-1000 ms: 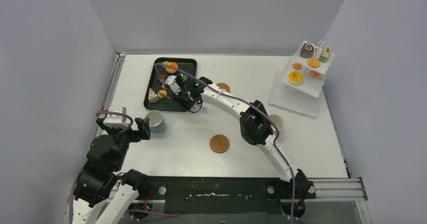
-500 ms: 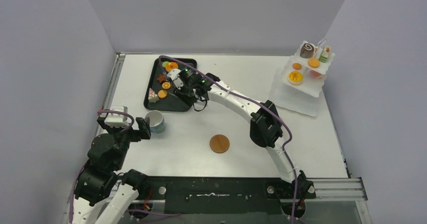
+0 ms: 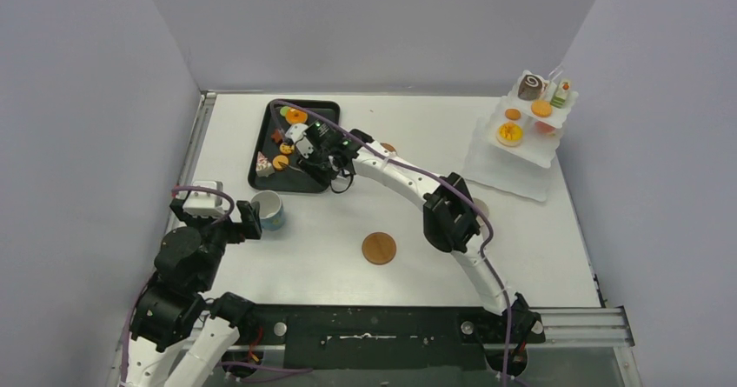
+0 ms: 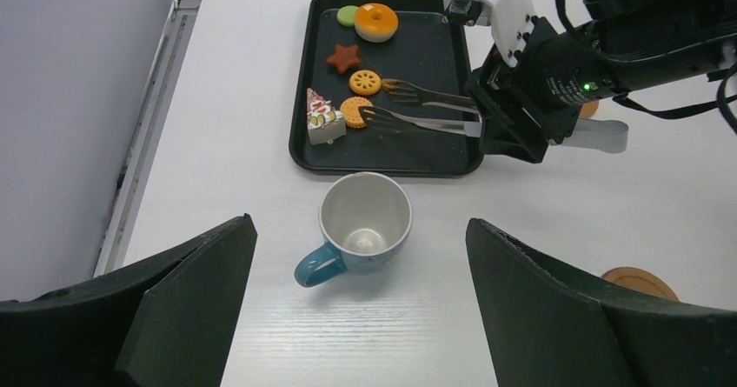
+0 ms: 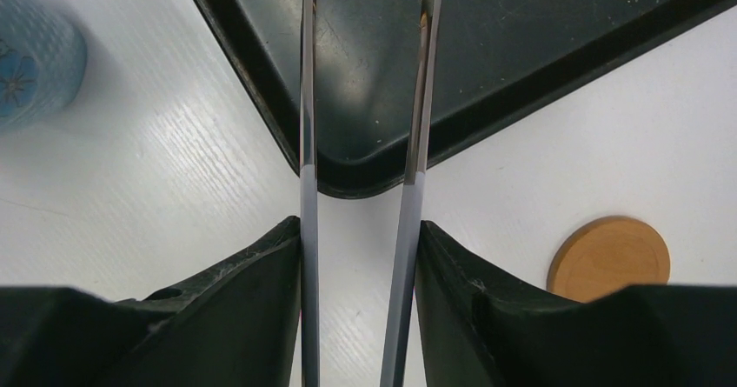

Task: Serve the afternoon tea
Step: Pick up the desert from the tray.

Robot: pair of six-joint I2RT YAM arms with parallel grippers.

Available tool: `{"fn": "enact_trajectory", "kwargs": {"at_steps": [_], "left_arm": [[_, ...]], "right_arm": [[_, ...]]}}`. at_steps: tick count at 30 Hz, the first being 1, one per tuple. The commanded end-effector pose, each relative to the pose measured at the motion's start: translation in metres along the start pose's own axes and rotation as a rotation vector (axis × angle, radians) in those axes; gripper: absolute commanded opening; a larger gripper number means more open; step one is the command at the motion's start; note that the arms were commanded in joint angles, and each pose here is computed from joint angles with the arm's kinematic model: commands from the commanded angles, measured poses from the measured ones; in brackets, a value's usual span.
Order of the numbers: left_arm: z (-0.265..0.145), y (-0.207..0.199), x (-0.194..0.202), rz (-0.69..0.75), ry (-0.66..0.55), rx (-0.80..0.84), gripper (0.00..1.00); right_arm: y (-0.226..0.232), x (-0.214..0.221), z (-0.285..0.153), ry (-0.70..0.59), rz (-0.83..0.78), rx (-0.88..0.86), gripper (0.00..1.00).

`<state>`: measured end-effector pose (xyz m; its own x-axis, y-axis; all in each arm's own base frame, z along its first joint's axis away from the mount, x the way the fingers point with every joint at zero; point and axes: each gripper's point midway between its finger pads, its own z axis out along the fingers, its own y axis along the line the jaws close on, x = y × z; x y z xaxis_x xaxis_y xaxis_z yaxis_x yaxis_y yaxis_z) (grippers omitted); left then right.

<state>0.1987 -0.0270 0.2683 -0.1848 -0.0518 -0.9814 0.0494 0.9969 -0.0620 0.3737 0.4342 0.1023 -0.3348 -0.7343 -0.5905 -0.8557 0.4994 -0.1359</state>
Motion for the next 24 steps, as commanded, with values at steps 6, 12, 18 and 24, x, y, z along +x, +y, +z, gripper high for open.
{"fn": "enact_trajectory", "kwargs": {"at_steps": [6, 12, 18, 24], "left_arm": [[0.004, -0.006, -0.016, -0.011, -0.058, 0.023, 0.90], [0.003, -0.004, -0.016, -0.009, -0.062, 0.018, 0.90], [0.001, -0.004, -0.017, -0.009, -0.067, 0.018, 0.90], [0.002, -0.004, -0.017, -0.009, -0.067, 0.018, 0.90]], "right_arm": [[-0.003, -0.031, 0.006, -0.084, -0.013, 0.002, 0.46], [0.000, -0.041, 0.012, -0.113, -0.007, -0.015, 0.46], [0.000, -0.041, 0.020, -0.117, -0.001, -0.011, 0.46], [-0.001, -0.041, 0.026, -0.119, 0.001, -0.004, 0.47]]}}
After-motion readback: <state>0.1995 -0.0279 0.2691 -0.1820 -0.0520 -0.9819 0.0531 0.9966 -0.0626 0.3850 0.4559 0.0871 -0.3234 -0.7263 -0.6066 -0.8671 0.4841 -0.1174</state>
